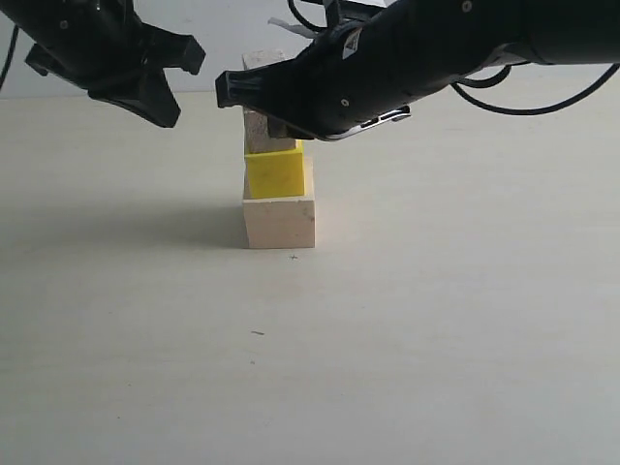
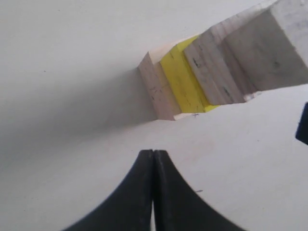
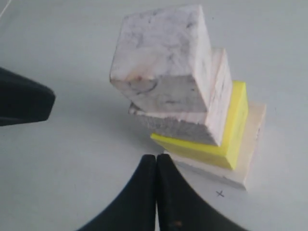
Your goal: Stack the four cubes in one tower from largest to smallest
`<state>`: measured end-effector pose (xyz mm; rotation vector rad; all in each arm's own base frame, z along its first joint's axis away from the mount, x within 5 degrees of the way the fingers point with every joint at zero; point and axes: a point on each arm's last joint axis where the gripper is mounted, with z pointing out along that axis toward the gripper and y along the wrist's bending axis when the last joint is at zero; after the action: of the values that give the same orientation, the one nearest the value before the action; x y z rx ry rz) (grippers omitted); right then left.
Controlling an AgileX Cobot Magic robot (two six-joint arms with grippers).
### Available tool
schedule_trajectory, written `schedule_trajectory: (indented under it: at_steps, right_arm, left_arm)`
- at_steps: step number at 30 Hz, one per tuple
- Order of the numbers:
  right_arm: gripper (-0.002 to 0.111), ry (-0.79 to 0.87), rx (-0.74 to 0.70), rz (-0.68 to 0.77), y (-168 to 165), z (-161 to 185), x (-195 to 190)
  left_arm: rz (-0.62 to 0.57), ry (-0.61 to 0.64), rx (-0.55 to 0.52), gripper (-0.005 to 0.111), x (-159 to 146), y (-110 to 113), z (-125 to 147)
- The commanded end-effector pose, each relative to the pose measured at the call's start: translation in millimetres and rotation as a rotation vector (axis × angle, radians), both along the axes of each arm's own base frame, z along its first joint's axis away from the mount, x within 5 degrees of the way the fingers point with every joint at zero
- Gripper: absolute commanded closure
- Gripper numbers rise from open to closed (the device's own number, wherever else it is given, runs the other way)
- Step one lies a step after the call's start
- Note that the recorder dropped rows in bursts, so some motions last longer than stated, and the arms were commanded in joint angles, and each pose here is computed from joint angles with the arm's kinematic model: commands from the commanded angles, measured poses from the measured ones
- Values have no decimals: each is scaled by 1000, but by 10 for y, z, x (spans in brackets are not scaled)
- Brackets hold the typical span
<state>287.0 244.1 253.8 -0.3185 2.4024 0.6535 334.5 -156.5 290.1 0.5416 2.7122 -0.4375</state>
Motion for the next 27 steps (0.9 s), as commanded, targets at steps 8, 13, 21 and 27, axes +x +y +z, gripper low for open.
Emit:
schedule_trajectory:
  at_steps: [8, 13, 21, 27]
  right_arm:
    - [108, -18, -147, -74, -457, 178, 112]
    - [108, -42, -115, -130, -558, 105, 291]
    - [108, -12, -30, -78, -401, -110, 379]
    - [108, -45, -13, -59, -368, -132, 413]
  left_arm:
    - [-53, -10, -84, 107, 184, -149, -282]
    - [-55, -36, -87, 107, 214, -156, -291]
    - [-79, -46, -124, 107, 211, -190, -273]
    - [-108, -46, -139, 107, 198, -208, -266]
